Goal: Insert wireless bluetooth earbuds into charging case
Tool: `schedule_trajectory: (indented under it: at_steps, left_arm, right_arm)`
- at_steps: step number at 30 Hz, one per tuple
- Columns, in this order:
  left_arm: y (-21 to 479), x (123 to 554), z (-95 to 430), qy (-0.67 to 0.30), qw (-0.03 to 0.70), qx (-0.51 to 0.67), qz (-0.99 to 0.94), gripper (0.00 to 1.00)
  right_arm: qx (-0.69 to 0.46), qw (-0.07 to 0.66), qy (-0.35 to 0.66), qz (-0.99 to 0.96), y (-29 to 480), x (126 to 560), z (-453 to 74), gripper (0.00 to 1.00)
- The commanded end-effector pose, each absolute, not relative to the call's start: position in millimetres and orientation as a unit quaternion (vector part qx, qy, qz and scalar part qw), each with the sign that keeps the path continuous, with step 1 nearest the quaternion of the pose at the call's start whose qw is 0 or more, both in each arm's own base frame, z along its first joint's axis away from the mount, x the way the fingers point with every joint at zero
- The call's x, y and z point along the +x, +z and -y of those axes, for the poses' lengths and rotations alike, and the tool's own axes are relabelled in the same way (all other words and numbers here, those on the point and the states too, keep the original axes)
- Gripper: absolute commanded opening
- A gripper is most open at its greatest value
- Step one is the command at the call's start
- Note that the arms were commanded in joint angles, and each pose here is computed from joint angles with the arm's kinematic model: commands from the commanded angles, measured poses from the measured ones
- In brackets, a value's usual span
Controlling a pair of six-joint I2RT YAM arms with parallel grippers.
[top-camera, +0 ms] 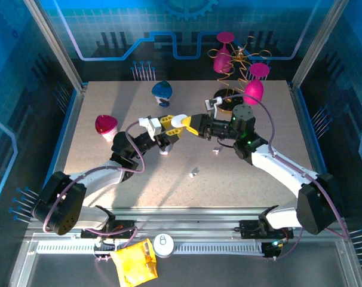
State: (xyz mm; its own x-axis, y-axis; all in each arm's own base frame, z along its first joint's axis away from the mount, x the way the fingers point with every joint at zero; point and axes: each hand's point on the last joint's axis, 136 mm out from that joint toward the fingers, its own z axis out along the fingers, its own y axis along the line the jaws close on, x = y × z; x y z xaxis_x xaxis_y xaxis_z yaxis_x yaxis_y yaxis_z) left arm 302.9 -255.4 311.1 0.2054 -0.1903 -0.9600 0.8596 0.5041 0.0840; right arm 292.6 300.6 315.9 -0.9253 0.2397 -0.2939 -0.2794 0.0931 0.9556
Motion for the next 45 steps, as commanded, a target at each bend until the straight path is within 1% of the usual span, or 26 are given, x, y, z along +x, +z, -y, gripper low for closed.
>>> schedule_trajectory:
  at_steps: [1, 2, 3, 5, 8, 14, 23, 29, 33, 39, 45]
  left_arm:
    - [321, 291, 258, -0.379, 0.705, 0.344, -0.491, 0.5]
    - [319, 291, 258, -0.376, 0.703, 0.345, -0.495, 0.55]
    - [317, 291, 258, -0.373, 0.701, 0.347, -0.499, 0.61]
    - [313, 290, 257, -0.368, 0.696, 0.351, -0.507, 0.72]
    - [302, 290, 257, -0.361, 0.685, 0.358, -0.521, 0.86]
    - [282, 282, 256, -0.351, 0.653, 0.379, -0.554, 0.99]
    - [244, 275, 260, -0.308, 0.61, 0.413, -0.602, 0.99]
    - [228, 275, 277, -0.316, 0.589, 0.422, -0.612, 0.99]
    - [219, 277, 293, -0.325, 0.575, 0.432, -0.614, 0.99]
    - [207, 280, 315, -0.328, 0.555, 0.444, -0.622, 0.99]
    - [198, 282, 323, -0.324, 0.533, 0.458, -0.633, 0.99]
  right_arm:
    - [-0.013, 0.197, 0.673, -0.713, 309, 295, -299, 0.12]
    - [-0.01, 0.202, 0.672, -0.712, 310, 297, -297, 0.11]
    - [0.0, 0.2, 0.666, -0.719, 300, 297, -294, 0.1]
    - [0.006, 0.206, 0.658, -0.724, 296, 299, -290, 0.07]
    - [0.015, 0.219, 0.646, -0.731, 290, 304, -281, 0.07]
    - [0.064, 0.253, 0.592, -0.762, 260, 321, -251, 0.07]
    - [0.159, 0.301, 0.467, -0.816, 200, 339, -180, 0.07]
    - [0.227, 0.338, 0.359, -0.84, 158, 343, -120, 0.07]
    - [0.269, 0.348, 0.292, -0.849, 128, 344, -81, 0.07]
    - [0.305, 0.343, 0.252, -0.852, 96, 350, -43, 0.06]
    - [0.321, 0.321, 0.247, -0.856, 69, 358, -27, 0.07]
